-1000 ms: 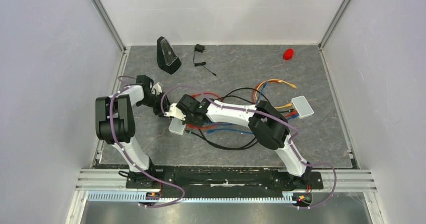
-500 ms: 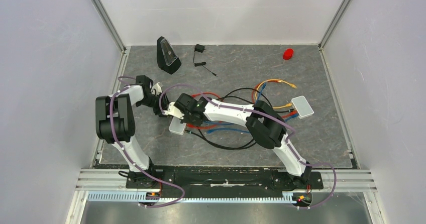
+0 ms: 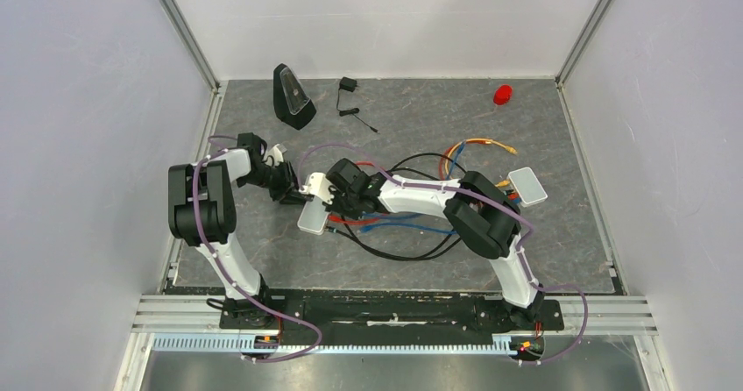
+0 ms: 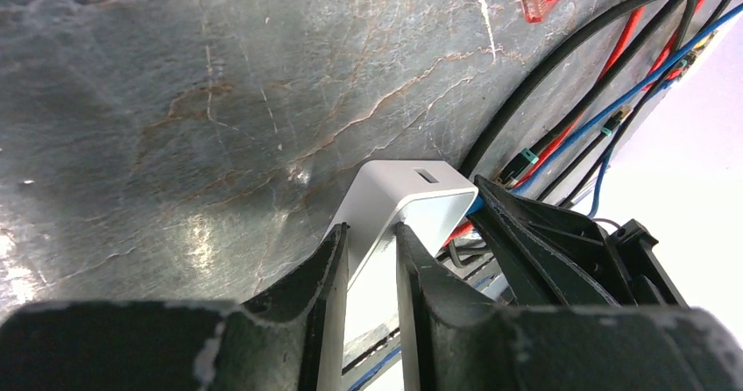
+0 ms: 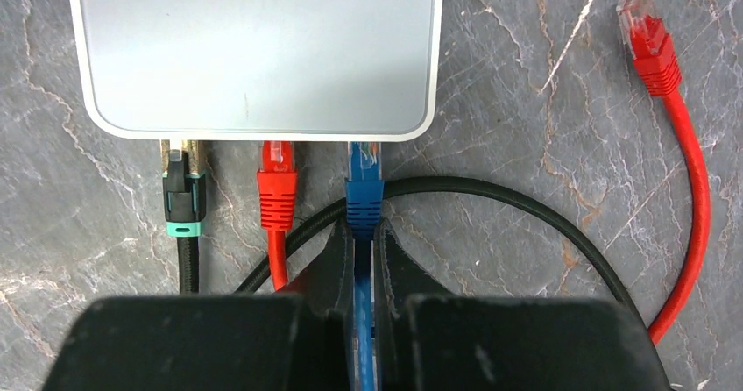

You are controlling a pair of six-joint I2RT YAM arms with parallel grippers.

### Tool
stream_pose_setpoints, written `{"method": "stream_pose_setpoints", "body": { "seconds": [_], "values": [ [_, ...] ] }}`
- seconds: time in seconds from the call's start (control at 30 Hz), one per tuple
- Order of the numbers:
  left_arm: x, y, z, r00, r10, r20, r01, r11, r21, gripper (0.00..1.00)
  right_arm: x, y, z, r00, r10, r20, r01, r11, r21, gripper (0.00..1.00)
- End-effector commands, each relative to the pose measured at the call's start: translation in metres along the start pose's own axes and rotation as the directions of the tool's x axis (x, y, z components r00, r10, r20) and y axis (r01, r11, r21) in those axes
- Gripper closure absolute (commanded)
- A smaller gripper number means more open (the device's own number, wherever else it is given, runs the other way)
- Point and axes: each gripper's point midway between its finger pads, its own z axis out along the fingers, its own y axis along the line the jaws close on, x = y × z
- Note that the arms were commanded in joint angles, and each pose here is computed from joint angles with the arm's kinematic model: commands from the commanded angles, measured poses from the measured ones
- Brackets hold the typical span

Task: Insert the plug into the switch port
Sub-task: Insert the connector into the switch port.

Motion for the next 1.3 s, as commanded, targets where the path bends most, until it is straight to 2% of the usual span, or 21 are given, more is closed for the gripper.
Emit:
{"method": "stream_pose_setpoints", "body": {
  "seconds": [0.0, 0.13, 0.37, 0.47, 0.57, 0.77, 0.9, 0.97, 1.1, 1.2, 1.27],
  "values": [
    [0.012, -0.012, 0.006, 0.998, 0.043, -0.055, -0.039, 0.997, 0.071, 0.7, -0.027, 0.01, 0.015, 0.992, -0.026, 0.125, 0.032, 0.998, -0.049, 1.0],
    [0.018, -0.016, 0.008, 0.997, 0.032, -0.074, -0.026, 0.996, 0.091, 0.7, -0.041, 0.013, 0.015, 0.984, 0.008, 0.176, 0.006, 0.997, -0.079, 1.0],
    [0.03, -0.033, 0.021, 0.991, 0.063, -0.115, -0.044, 0.986, 0.159, 0.72, -0.059, 0.005, 0.028, 0.973, 0.0, 0.23, 0.012, 0.999, -0.052, 1.0],
    [0.046, -0.049, 0.032, 0.982, 0.077, -0.173, -0.038, 0.974, 0.222, 0.75, -0.076, -0.001, 0.025, 0.959, 0.006, 0.284, 0.003, 0.999, -0.034, 1.0],
    [0.054, -0.059, 0.034, 0.984, 0.047, -0.173, 0.004, 0.958, 0.288, 0.77, -0.093, -0.011, 0.02, 0.932, 0.007, 0.363, -0.014, 1.0, 0.017, 1.0],
    [0.074, -0.05, 0.035, 0.981, 0.025, -0.195, 0.027, 0.966, 0.257, 0.78, -0.099, -0.026, 0.022, 0.916, 0.027, 0.4, -0.062, 0.995, 0.074, 1.0],
    [0.052, -0.051, 0.027, 0.992, 0.039, -0.119, -0.015, 0.98, 0.196, 0.77, -0.094, -0.034, 0.021, 0.917, 0.093, 0.388, -0.146, 0.983, 0.108, 1.0],
    [0.029, -0.051, 0.02, 0.998, 0.031, -0.052, -0.022, 0.988, 0.151, 0.76, -0.084, -0.046, 0.016, 0.915, 0.169, 0.366, -0.244, 0.955, 0.168, 0.97],
    [-0.027, -0.033, 0.006, 0.992, -0.017, 0.125, 0.014, 1.0, 0.024, 0.72, -0.067, -0.054, 0.011, 0.87, 0.315, 0.38, -0.414, 0.884, 0.216, 0.91],
    [-0.054, -0.03, -0.003, 0.978, -0.039, 0.206, 0.038, 0.999, 0.007, 0.7, -0.066, -0.05, 0.01, 0.829, 0.391, 0.4, -0.492, 0.85, 0.188, 0.75],
    [-0.072, -0.025, -0.015, 0.961, -0.019, 0.275, 0.036, 0.998, -0.059, 0.68, -0.067, -0.049, 0.003, 0.829, 0.393, 0.397, -0.492, 0.851, 0.185, 0.71]
  ]
}}
